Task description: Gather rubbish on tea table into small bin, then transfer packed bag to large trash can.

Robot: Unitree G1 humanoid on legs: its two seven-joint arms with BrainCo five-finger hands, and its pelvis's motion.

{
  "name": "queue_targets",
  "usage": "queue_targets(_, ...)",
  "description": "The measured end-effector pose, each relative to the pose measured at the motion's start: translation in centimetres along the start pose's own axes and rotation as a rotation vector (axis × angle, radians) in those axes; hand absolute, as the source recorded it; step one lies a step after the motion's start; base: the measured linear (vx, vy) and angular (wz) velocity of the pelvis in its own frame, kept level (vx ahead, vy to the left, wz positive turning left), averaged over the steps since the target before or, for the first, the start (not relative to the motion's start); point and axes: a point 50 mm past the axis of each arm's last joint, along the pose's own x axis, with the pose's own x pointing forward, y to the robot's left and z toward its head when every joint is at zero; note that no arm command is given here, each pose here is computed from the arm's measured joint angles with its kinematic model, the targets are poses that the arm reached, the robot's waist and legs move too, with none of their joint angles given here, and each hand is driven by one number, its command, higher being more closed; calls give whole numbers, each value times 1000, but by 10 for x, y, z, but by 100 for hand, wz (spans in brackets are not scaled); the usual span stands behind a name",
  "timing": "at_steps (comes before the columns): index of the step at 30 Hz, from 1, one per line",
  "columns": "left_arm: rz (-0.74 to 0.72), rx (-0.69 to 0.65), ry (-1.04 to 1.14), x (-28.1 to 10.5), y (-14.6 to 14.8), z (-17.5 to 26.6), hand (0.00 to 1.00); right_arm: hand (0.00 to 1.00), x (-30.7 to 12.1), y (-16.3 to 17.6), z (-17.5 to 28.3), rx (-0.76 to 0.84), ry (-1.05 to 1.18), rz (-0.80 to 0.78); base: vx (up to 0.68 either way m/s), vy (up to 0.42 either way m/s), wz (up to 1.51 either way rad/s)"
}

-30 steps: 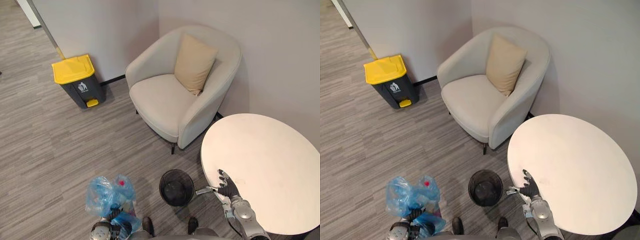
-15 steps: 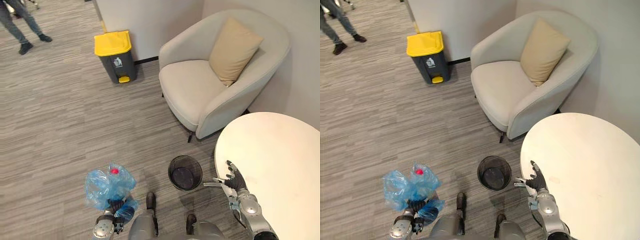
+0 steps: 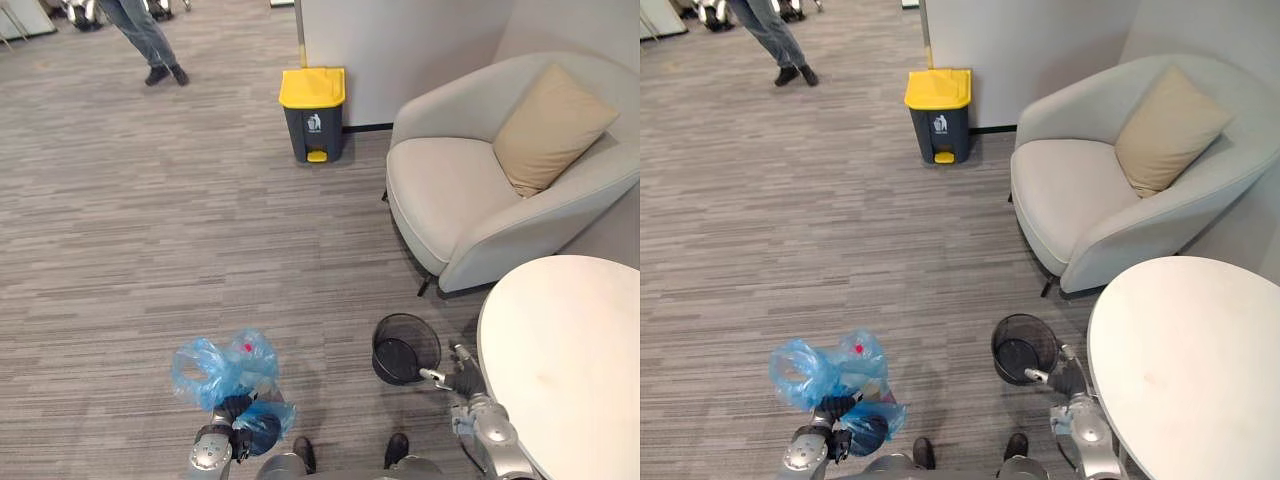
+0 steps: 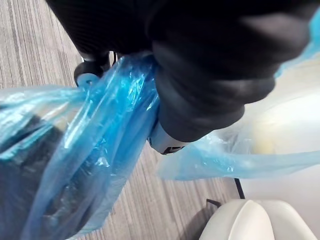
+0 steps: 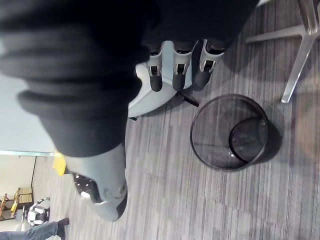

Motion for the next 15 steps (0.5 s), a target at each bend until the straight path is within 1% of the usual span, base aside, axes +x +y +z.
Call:
queue_targets(6, 0, 7, 19, -1, 1, -5, 100, 0, -1, 1, -7, -3, 34, 11, -84, 18, 5)
queue_targets(15, -3, 21, 43, -3, 1, -11, 100, 0, -2, 3, -9, -5, 41, 15, 31, 26, 6)
